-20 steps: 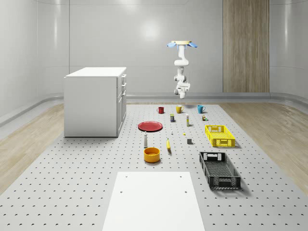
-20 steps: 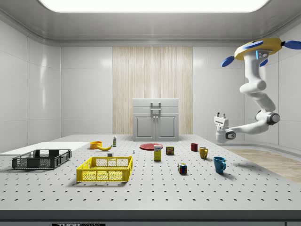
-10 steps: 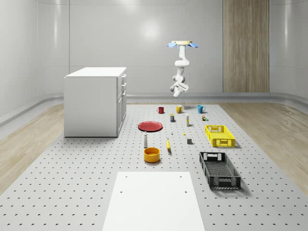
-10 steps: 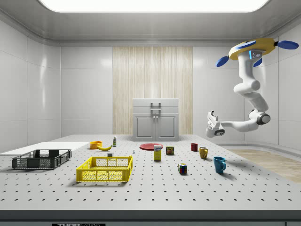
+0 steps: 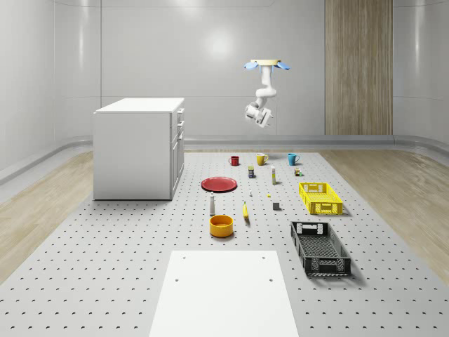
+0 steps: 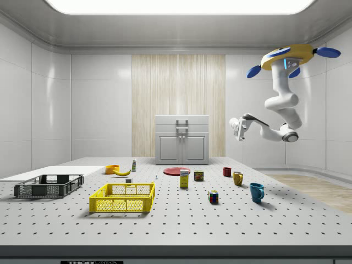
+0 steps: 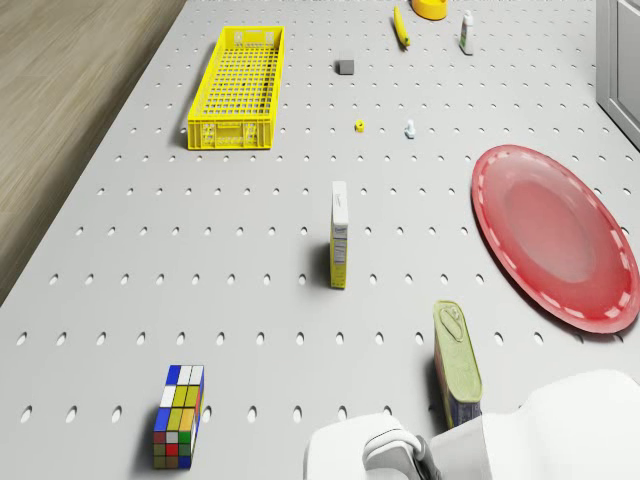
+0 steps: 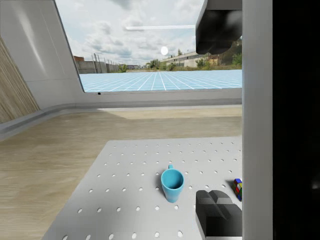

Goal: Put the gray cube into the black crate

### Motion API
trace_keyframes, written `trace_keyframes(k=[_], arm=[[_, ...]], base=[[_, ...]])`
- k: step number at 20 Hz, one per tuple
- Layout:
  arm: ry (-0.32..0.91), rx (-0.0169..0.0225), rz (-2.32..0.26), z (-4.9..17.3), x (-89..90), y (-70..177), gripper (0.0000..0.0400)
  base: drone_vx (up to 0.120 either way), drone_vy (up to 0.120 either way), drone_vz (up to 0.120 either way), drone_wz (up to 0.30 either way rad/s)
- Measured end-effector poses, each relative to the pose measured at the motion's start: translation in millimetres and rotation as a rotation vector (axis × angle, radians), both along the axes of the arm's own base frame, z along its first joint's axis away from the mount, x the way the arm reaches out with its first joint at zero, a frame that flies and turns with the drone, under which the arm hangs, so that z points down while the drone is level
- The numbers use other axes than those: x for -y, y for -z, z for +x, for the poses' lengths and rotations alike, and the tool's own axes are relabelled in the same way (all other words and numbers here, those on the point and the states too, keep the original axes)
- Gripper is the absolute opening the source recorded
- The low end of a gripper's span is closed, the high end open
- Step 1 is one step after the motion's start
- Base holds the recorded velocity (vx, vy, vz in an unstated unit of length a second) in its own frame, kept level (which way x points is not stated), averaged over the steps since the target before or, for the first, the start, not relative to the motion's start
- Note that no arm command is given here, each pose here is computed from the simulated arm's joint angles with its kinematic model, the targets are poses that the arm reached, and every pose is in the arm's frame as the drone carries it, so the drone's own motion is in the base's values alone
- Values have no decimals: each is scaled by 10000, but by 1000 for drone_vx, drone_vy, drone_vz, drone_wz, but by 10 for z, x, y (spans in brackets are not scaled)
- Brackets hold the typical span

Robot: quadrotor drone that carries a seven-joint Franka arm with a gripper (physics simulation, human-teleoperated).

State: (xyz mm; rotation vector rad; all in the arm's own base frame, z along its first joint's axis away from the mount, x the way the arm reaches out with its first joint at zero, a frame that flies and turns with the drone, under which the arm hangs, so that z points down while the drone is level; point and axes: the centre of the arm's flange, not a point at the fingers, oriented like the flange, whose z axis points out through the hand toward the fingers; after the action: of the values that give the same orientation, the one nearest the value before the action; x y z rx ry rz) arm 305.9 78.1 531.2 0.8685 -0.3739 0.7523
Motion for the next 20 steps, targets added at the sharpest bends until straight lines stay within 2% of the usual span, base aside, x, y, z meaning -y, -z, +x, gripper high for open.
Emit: trace_keyframes(k=[3,8,13,20], arm=[[128,-12,-3570,8,259,238,400],[225,-54,-6868,10,556,369,400],[253,-87,-8252,10,690,395,400],[262,-109,-8932,9,757,402,400]], base=[[120,0,0,0],[120,0,0,0],[120,0,0,0],[120,0,0,0]])
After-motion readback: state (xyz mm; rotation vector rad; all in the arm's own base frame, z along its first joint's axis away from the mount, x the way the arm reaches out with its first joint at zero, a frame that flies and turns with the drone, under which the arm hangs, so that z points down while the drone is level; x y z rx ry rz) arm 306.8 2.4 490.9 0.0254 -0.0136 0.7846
